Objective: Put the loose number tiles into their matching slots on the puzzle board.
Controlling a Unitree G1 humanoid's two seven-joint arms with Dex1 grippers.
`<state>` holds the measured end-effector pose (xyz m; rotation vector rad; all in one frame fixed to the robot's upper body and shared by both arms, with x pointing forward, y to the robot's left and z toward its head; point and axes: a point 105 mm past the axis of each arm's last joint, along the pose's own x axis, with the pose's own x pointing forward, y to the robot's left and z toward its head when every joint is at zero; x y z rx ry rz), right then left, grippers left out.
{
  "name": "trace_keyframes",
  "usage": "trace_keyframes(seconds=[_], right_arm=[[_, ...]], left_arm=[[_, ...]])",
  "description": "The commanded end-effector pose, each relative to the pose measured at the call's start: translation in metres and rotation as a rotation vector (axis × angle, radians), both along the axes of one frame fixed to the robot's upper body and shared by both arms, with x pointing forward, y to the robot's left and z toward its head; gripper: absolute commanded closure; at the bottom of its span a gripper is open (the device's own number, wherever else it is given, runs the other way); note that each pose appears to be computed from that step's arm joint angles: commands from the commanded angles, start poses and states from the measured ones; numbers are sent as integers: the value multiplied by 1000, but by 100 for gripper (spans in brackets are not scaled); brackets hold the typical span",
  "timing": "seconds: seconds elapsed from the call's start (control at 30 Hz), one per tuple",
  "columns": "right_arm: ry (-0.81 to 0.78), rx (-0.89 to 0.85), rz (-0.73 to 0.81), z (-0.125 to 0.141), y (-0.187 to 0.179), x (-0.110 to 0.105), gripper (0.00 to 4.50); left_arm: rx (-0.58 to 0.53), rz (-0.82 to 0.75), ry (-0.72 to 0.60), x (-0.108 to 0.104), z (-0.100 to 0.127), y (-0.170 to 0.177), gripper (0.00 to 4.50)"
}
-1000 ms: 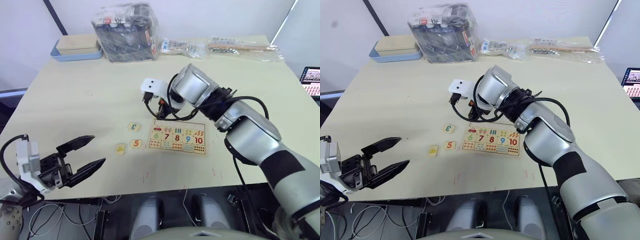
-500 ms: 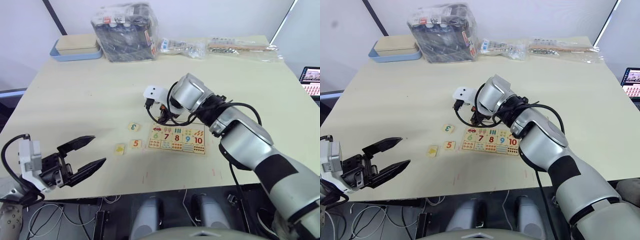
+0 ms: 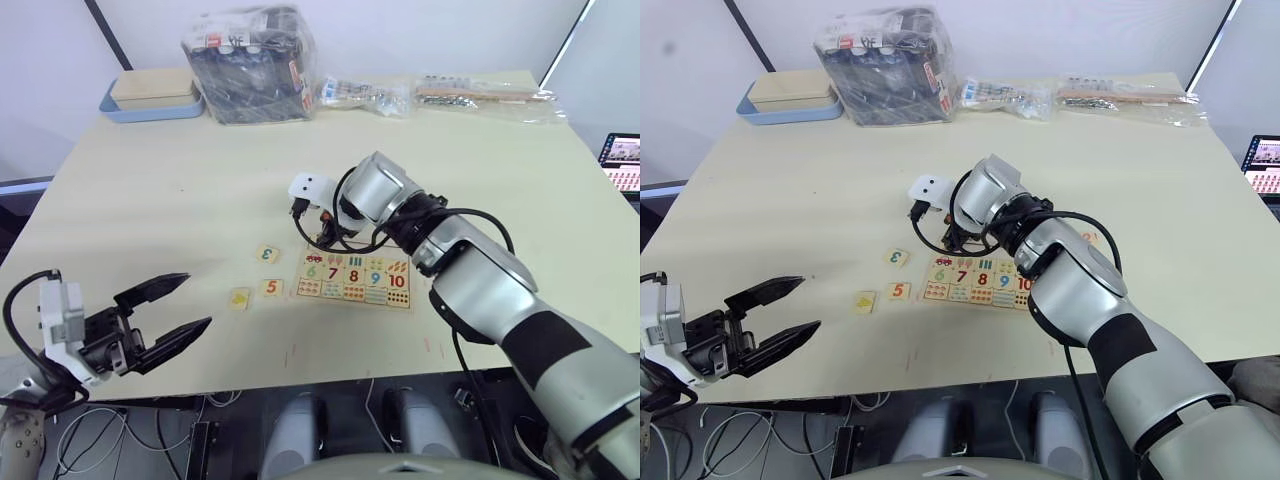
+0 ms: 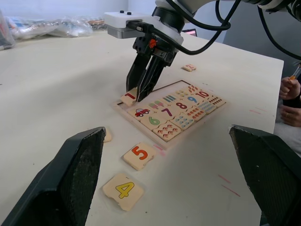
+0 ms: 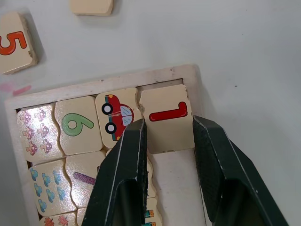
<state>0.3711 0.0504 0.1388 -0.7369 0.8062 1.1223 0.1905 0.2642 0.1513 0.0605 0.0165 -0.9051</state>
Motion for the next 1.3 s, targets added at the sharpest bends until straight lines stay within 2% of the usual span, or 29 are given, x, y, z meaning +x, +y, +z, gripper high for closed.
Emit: trace_keyframes(seconds=[0.03, 1.3], right_arm=[[-33, 24, 28, 10, 8, 0, 365], [-26, 10, 42, 0, 10, -2, 365]], left_arm=[[5, 7, -27, -2, 3, 3, 0], [2, 34, -24, -5, -4, 8, 0]])
